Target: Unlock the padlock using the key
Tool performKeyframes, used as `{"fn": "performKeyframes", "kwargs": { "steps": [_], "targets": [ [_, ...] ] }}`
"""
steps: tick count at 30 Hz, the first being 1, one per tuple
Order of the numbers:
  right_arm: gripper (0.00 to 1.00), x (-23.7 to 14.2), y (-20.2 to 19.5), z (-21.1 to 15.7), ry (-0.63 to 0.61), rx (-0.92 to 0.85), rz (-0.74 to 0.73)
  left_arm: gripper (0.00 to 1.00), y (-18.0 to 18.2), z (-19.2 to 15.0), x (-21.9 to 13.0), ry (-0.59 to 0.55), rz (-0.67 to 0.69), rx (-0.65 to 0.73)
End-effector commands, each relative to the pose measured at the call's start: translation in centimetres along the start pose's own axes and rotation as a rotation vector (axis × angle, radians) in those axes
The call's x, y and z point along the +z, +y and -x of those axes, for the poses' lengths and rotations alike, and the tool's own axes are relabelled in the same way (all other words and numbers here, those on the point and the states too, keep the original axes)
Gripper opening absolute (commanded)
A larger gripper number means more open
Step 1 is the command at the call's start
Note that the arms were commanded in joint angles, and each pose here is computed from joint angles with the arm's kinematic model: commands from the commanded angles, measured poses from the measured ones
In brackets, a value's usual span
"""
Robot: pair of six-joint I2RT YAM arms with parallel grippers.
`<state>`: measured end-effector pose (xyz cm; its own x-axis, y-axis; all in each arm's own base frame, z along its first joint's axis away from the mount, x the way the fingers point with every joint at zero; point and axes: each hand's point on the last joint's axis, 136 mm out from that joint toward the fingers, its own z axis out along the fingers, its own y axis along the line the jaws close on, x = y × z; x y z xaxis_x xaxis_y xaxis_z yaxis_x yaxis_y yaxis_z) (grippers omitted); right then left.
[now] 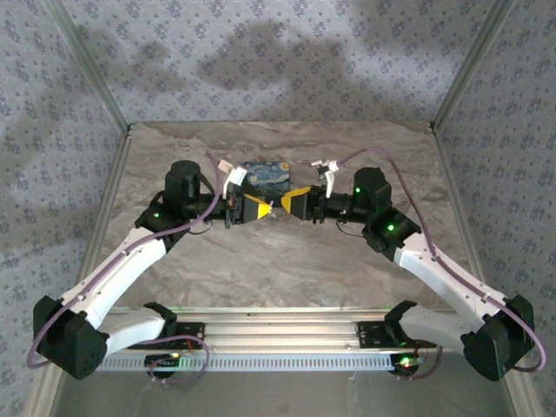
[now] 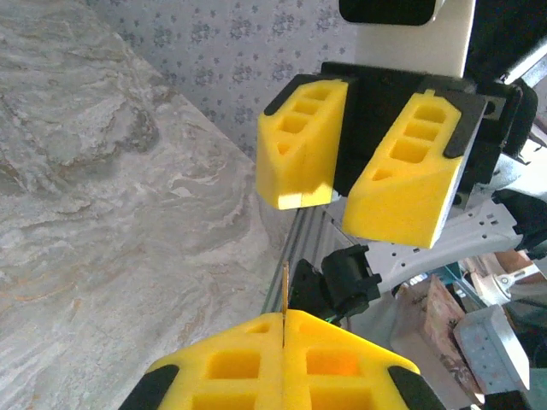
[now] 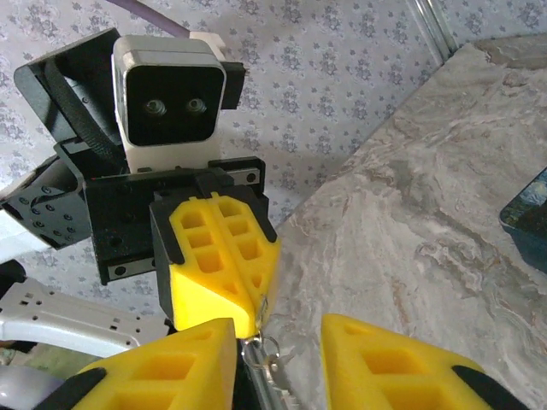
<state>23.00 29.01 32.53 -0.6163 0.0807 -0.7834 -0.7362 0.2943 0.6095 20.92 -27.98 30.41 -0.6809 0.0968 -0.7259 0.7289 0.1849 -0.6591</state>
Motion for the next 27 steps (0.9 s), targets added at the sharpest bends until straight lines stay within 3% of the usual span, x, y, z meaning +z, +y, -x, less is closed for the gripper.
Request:
{"fn": "performKeyframes", "kwargs": {
  "steps": [1,6,22,25,27],
  "targets": [
    [0.37,0.4,0.6,0.2,0.017,0.048,0.043,0.00,-1.6,0.0,0.2,0.041,-0.068,0.036],
    [0.40,1.2,0.9,0.3,0.035,0.083,0.092,0.00,-2.1,0.0,0.2,0.057,-0.084,0.038],
    [0.34,3.1,1.5,-1.1,0.102,0.108,0.141,0.00,-1.9,-0.1,0.6,0.075,-0.089,0.035],
    [0.28,3.3,1.5,-1.4,0.111,0.112,0.145,0.00,-1.8,-0.2,0.7,0.079,-0.084,0.035],
    [0.30,3.3,1.5,-1.4,0.114,0.116,0.145,0.00,-1.7,-0.2,0.6,0.081,-0.080,0.034]
  ]
}}
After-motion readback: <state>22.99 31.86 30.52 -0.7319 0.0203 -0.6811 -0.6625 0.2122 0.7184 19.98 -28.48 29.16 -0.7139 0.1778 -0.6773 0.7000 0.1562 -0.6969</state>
